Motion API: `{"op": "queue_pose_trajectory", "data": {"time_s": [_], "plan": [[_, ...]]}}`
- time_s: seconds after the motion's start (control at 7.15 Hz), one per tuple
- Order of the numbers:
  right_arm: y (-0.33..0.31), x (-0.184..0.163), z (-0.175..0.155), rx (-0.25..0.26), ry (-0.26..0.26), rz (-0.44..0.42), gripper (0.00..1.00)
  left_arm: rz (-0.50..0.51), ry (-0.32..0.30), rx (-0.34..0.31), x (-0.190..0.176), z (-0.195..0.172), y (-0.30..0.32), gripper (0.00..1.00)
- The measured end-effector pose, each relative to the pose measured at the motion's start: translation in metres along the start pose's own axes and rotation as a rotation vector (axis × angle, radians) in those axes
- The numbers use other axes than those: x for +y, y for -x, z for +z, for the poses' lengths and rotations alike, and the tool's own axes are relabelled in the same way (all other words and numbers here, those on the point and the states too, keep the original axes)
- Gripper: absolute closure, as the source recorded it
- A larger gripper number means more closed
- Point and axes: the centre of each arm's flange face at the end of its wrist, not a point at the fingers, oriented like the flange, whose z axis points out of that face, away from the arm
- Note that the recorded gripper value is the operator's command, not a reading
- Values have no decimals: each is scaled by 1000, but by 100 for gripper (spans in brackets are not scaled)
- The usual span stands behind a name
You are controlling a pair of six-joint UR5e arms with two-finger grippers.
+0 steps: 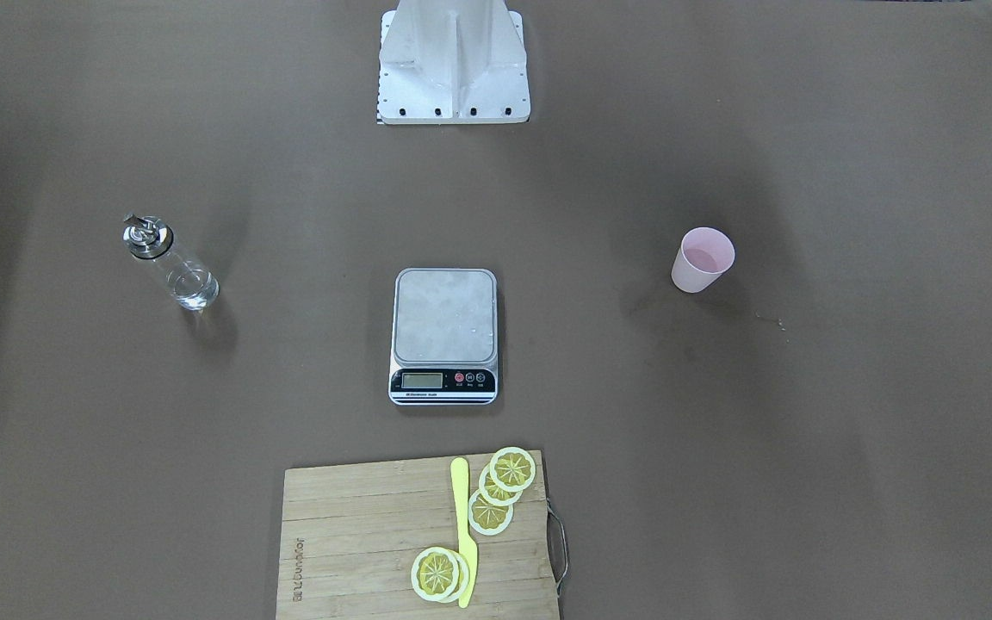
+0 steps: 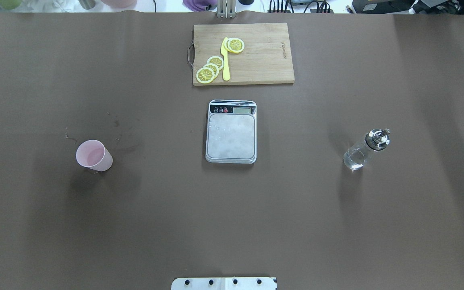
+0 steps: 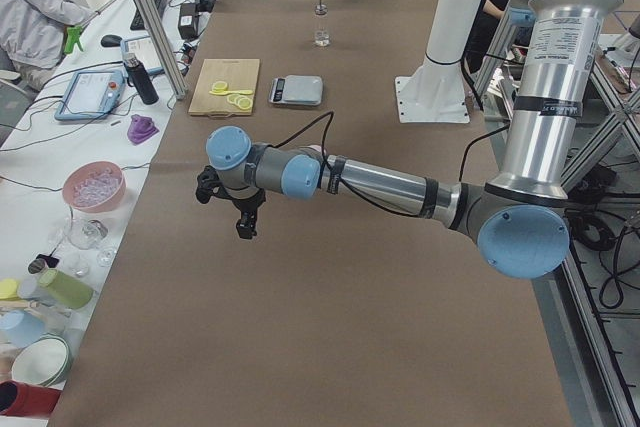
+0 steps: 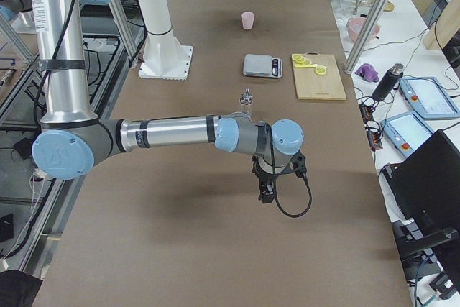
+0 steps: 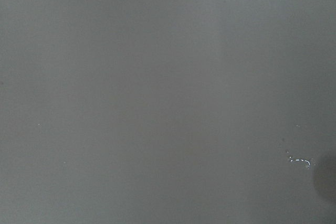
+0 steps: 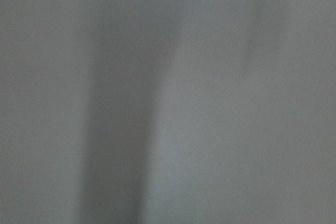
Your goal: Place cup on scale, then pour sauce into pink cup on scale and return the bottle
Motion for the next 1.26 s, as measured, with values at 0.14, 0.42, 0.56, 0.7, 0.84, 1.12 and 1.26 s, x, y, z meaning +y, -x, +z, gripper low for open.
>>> {"op": "queue_pose_trajectory", "data": {"time_s": [0.14,0.42,0.56,0.7,0.84,1.12,1.26], "plan": [[1,0,0,-5,-12,-10,0,-65,-2,5,-1,2,-14,2],[8,12,2,-56,-39,-25,0,-59,25,20,8,19,-90,2],[13,23,5,-97,-59,-34,0,-75,40,15,19,33,-139,2],[19,27,8,-123,-83,-62,0,-99,48,-7,34,50,-191,2],[27,26,15,-135,-94,-101,0,-116,59,-19,48,67,-231,2],[57,19,21,-144,-88,-135,0,-146,91,-24,66,95,-283,3],[73,16,18,-144,-89,-127,0,-142,98,-40,73,108,-295,3]]}}
